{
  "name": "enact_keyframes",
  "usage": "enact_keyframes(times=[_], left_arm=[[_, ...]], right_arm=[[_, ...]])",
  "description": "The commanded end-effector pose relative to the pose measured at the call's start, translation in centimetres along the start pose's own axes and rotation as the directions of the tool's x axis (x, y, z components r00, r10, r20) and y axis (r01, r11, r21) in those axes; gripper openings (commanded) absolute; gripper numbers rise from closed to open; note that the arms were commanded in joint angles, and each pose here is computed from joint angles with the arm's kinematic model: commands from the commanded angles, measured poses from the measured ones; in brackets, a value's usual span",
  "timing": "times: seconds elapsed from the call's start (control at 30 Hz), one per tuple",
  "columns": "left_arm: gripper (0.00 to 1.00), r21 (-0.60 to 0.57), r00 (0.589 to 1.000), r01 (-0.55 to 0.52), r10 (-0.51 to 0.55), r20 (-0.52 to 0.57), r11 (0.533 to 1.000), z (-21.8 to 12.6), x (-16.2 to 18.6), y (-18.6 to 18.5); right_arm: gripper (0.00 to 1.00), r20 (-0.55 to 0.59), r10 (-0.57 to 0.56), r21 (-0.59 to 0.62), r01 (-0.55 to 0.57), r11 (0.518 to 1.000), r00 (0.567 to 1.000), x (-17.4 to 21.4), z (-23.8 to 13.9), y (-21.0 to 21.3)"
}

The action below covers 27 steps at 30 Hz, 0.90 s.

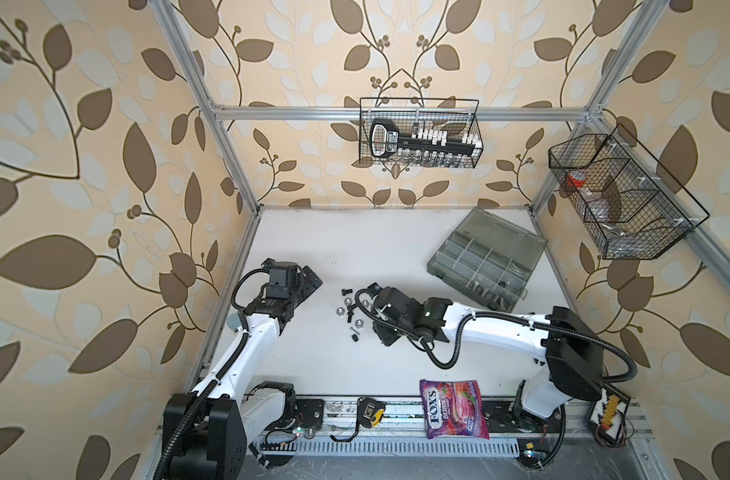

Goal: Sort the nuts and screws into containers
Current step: 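Move the right gripper back over the pile of nuts, then close the right gripper on another black hex nut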

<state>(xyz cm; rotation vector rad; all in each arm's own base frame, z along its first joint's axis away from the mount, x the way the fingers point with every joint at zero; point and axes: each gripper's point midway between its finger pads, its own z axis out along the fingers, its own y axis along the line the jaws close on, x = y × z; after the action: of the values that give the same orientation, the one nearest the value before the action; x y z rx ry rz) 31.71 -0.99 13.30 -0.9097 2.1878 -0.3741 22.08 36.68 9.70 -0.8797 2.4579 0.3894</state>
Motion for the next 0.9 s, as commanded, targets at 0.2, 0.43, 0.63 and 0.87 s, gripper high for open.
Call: enact_keyframes(times=[0.2,0.43,0.63,0.87], left_arm=[[0.99,0.022,0.999,0.016,-0.017,0.033,1.000,-0.9,-0.9,-0.7],[0.99,0.021,0.999,0.015,-0.016,0.031,1.000,-0.8,-1.0,-0.9],[0.99,0.016,0.999,0.010,-0.011,0.031,1.000,-0.8,-1.0,-0.8],[0.99,0.009,0.999,0.005,-0.006,0.037,1.000,-0.9,-1.0,-0.6]], right_arm=[[0.39,-0.072,-0.123,-0.055,0.119,0.991,0.990,-0.1,3.7,3.8],[0.39,-0.106,-0.131,-0.038,0.128,0.991,0.986,-0.5,6.2,4.2],[0.38,-0.133,-0.135,-0.028,0.132,0.991,0.982,-0.4,7.7,4.3],[0.33,-0.153,-0.134,-0.012,0.134,0.991,0.979,0.0,8.8,4.1]])
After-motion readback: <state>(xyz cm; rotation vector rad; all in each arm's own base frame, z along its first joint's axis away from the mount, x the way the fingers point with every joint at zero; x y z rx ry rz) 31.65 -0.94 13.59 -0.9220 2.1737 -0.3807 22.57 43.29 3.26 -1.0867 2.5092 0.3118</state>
